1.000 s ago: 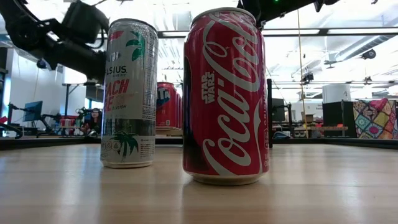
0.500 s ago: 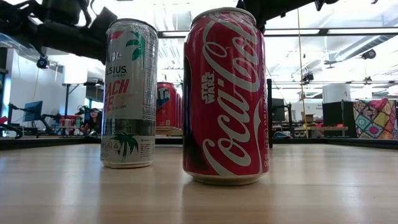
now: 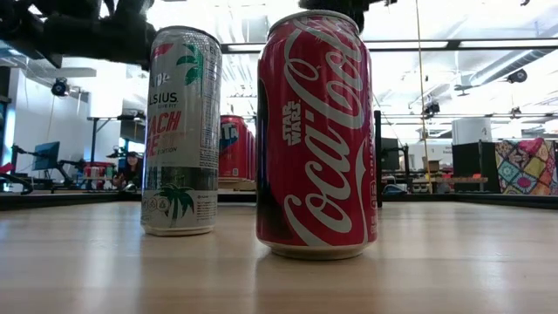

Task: Place canned beverage on shelf
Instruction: Put the white soda can on the shelf aligned with the other white soda cans

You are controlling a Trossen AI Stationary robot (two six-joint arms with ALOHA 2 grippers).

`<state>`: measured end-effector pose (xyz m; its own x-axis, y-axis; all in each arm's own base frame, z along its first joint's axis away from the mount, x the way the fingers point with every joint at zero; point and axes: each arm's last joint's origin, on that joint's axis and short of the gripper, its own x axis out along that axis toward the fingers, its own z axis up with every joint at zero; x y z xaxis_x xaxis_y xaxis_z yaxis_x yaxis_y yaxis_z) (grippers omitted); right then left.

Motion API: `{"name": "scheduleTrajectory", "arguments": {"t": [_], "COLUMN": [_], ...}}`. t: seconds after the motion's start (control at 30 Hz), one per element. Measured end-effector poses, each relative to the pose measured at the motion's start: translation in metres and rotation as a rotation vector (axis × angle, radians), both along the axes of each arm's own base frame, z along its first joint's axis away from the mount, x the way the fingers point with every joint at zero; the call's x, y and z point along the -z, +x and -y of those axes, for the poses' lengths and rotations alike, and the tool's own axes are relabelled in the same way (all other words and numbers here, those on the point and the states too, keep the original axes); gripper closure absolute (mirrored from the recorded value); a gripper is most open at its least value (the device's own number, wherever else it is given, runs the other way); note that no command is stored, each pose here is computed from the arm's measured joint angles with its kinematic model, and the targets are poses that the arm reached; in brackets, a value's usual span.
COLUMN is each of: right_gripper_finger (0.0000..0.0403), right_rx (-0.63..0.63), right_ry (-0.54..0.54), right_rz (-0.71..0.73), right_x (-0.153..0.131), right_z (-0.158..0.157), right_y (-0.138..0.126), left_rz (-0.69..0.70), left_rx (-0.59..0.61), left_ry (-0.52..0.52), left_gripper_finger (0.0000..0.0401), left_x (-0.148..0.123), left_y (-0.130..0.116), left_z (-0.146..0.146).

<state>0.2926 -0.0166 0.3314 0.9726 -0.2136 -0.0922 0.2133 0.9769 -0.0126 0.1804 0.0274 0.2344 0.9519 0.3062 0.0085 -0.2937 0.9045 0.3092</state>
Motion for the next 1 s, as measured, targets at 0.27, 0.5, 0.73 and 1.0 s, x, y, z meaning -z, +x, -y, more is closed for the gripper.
{"name": "scheduleTrajectory", "arguments": {"t": [0.27, 0.5, 0.73, 1.0], "right_gripper_finger": [0.0394, 0.0394, 0.0394, 0.0394], "right_rx": [-0.111, -0.152, -0.150, -0.012], "right_ry": [0.013, 0.119, 0.265, 0.478], "right_rz": [0.008, -0.040, -0.151, -0.421], "right_x": [-0.017, -0.028, -0.019, -0.008], "right_z": [-0.026, -0.042, -0.056, -0.059], "right_y": [0.001, 0.001, 0.011, 0.015], "left_rz": [0.026, 0.053, 0.039, 0.039], "left_rx": [0.097, 0.193, 0.278, 0.337], "left_ry": [-0.017, -0.020, -0.091, -0.176], "left_gripper_finger": [0.0401, 0.0401, 0.0401, 0.0401], "left_x": [-0.012, -0.026, -0.024, -0.022], "left_y": [0.004, 0.007, 0.006, 0.005], "left_z": [0.017, 0.035, 0.051, 0.062]}}
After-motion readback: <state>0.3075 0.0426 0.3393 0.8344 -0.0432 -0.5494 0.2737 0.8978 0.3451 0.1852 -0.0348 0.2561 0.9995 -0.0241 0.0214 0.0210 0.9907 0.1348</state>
